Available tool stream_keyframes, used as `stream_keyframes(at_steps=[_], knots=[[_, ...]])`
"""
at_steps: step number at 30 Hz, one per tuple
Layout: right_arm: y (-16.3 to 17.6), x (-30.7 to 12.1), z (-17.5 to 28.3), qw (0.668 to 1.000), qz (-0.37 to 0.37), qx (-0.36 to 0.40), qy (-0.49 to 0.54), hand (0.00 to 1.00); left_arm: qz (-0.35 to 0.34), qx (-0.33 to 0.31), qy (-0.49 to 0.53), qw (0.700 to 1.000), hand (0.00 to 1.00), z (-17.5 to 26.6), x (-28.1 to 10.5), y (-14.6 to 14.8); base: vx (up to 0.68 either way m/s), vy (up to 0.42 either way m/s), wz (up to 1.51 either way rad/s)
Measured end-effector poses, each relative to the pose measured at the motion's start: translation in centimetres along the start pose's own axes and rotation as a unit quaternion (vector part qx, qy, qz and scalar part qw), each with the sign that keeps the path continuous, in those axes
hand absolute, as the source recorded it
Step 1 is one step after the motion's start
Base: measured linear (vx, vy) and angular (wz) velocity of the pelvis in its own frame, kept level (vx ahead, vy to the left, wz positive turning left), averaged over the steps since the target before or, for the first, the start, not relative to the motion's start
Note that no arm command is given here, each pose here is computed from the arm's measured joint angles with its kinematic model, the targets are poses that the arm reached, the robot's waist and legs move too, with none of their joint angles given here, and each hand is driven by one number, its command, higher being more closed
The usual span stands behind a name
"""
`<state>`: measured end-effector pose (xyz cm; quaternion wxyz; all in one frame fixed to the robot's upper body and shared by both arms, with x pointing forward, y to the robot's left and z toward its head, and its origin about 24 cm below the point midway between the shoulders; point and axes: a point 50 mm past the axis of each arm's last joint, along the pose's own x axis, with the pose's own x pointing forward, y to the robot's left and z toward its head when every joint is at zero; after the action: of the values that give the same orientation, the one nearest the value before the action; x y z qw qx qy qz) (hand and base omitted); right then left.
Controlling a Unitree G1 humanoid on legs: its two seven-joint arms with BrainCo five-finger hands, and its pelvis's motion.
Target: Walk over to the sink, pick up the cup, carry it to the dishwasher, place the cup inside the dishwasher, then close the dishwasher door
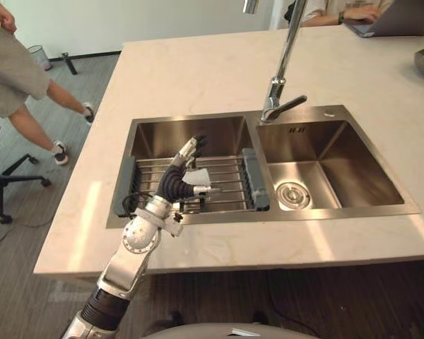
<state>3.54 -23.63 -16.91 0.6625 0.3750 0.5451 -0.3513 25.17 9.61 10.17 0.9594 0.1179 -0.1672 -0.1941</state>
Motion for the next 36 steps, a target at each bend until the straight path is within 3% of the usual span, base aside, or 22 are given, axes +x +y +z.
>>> stream_keyframes(at_steps=[9, 12, 16, 25, 36], knots=[[1.0, -0.1, 1.5, 0.999, 0.005, -0.045, -0.023, 0.0, 0.045, 0.204, 0.072, 0.975, 0.0, -3.5, -0.3, 2.5, -0.04, -0.036, -0.11], [1.0, -0.1, 1.5, 0.999, 0.005, -0.044, -0.022, 0.0, 0.07, 0.246, 0.061, 0.965, 0.0, -3.5, -0.4, 3.4, 0.0, -0.024, -0.11], [1.2, -0.1, 1.6, 0.999, 0.007, -0.043, -0.024, 0.0, 0.07, 0.263, 0.047, 0.961, 0.0, -3.1, -0.3, 3.9, 0.0, -0.013, -0.07], [1.4, -0.1, 1.9, 0.998, 0.011, -0.046, -0.038, 0.0, -0.046, 0.297, 0.126, 0.945, 0.0, -5.9, -1.1, 1.8, -0.03, -0.01, -0.03], [2.5, 0.0, 2.1, 0.996, 0.02, -0.076, -0.037, 0.0, -0.075, 0.343, 0.147, 0.925, 0.0, -6.4, -0.6, 1.6, -0.03, -0.009, 0.02]])
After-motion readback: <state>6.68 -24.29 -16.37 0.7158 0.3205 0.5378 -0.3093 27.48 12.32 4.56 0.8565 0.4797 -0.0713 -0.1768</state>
